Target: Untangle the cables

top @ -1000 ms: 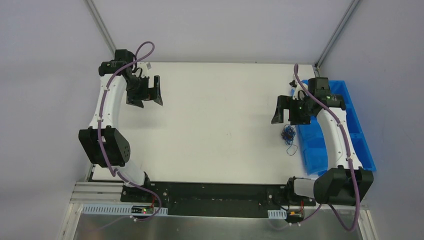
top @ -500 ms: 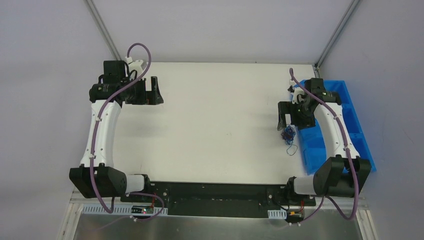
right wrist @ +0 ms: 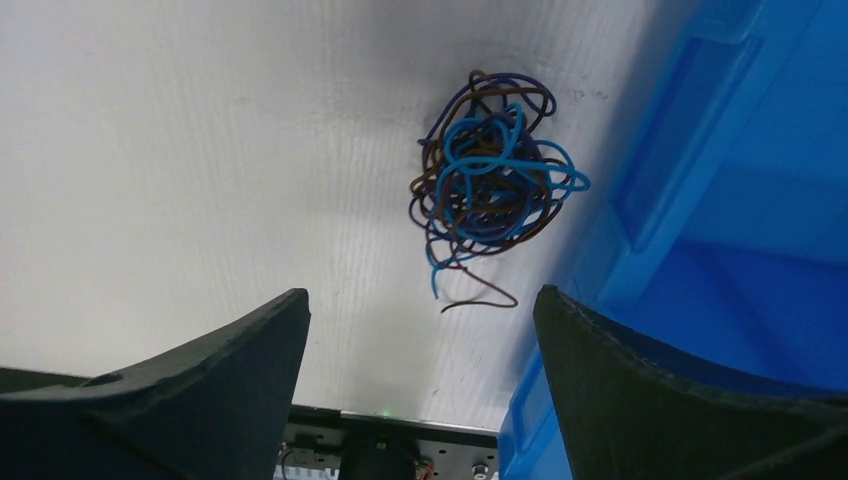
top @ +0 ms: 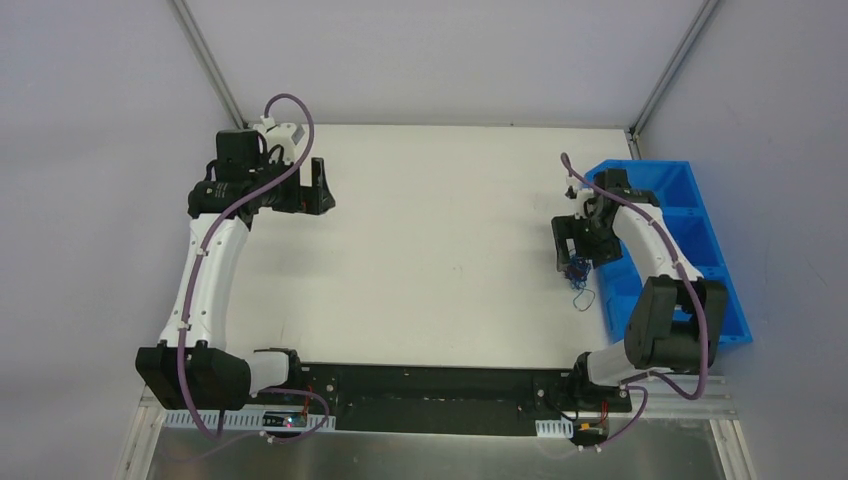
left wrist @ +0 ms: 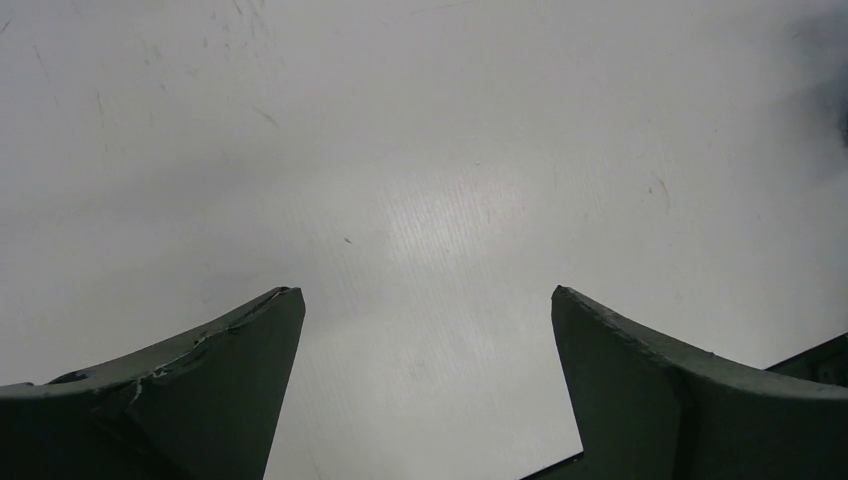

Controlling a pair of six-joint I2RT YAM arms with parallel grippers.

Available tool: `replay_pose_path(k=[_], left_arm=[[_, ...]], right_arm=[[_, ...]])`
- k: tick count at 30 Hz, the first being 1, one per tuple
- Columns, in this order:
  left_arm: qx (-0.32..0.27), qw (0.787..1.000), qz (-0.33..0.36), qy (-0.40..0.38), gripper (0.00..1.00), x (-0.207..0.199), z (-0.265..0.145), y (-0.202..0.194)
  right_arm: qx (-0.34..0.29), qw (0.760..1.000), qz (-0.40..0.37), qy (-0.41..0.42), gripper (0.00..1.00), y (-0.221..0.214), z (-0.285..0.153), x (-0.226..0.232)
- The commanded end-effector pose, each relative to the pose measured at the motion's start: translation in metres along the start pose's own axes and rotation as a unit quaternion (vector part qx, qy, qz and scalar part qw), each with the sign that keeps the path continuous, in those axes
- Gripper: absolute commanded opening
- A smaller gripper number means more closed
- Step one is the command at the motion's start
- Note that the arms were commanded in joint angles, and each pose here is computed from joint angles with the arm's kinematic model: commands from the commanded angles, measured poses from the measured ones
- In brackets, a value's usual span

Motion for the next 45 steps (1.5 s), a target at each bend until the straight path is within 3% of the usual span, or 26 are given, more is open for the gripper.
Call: replay_pose_path(k=[1, 4, 7, 9, 11, 13, 16, 19, 22, 24, 26, 28, 30, 34, 37, 41, 45], left_arm=[[-0.004, 1.0, 0.023, 0.002, 1.0, 0.001, 0.003, -0.005], [-0.002, 0.999, 0.044, -0.009, 1.0, 0.003, 0.006, -0.011], [-0.001, 0.998, 0.059, -0.002, 1.0, 0.007, 0.011, -0.016], [0.004, 0.998, 0.059, 0.002, 1.0, 0.009, 0.014, -0.016], [0.004, 0.998, 0.059, -0.004, 1.0, 0.009, 0.016, -0.013], [0.002, 0.998, 0.058, -0.013, 1.0, 0.008, 0.019, -0.011], [-0.004, 0.997, 0.062, -0.05, 1.0, 0.003, 0.022, -0.012], [-0.011, 0.993, 0.072, -0.089, 1.0, -0.002, 0.024, -0.017], [0.0, 0.988, 0.091, -0.128, 1.0, -0.01, 0.031, -0.028], [0.011, 0.984, 0.098, -0.149, 1.0, -0.013, 0.036, -0.038], [0.025, 0.98, 0.105, -0.166, 1.0, -0.018, 0.042, -0.051], [0.045, 0.977, 0.104, -0.18, 1.0, -0.025, 0.05, -0.064], [0.073, 0.973, 0.088, -0.199, 0.99, -0.037, 0.061, -0.078], [0.14, 0.958, -0.061, -0.244, 0.9, -0.051, 0.094, -0.108], [0.156, 0.948, -0.116, -0.252, 0.77, -0.052, 0.115, -0.115], [0.15, 0.953, -0.112, -0.239, 0.64, -0.048, 0.126, -0.116], [0.153, 0.956, -0.112, -0.223, 0.59, -0.042, 0.122, -0.119]], right_arm=[[0.0, 0.998, -0.036, -0.045, 0.85, 0.004, 0.03, -0.01], [0.027, 0.997, -0.053, -0.054, 0.82, 0.001, 0.052, -0.013], [0.051, 0.997, -0.064, -0.002, 0.66, 0.002, 0.064, -0.006], [0.05, 0.996, -0.061, 0.035, 0.47, 0.007, 0.063, 0.0], [0.037, 0.994, -0.072, 0.079, 0.17, 0.018, 0.054, 0.015], [0.008, 0.987, -0.076, 0.141, 0.0, 0.032, 0.036, 0.034], [-0.051, 0.955, -0.098, 0.274, 0.0, 0.056, -0.008, 0.079], [-0.065, 0.898, -0.142, 0.411, 0.01, 0.066, -0.046, 0.13], [-0.022, 0.867, -0.159, 0.472, 0.21, 0.068, -0.048, 0.158], [-0.001, 0.875, -0.17, 0.454, 0.52, 0.062, -0.03, 0.157], [0.04, 0.893, -0.174, 0.413, 0.63, 0.057, -0.005, 0.144], [0.075, 0.911, -0.141, 0.379, 0.64, 0.057, 0.014, 0.128], [0.069, 0.921, -0.105, 0.367, 0.64, 0.061, 0.022, 0.119], [0.002, 0.935, -0.084, 0.346, 0.66, 0.069, 0.02, 0.127], [-0.032, 0.932, -0.06, 0.356, 0.65, 0.074, 0.018, 0.143], [-0.047, 0.924, -0.045, 0.376, 0.64, 0.077, 0.027, 0.17], [-0.032, 0.916, -0.054, 0.396, 0.63, 0.076, 0.04, 0.194]])
Point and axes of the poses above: each gripper's point midway between its finger pads, its own z axis out along the fingers, its own x axis along the line the jaws close on, y = z × x, the point moved 9 cm from there along -z, back along the fingers, and after that the axes turned 2 degrees about -z, right-handed, at the moved point
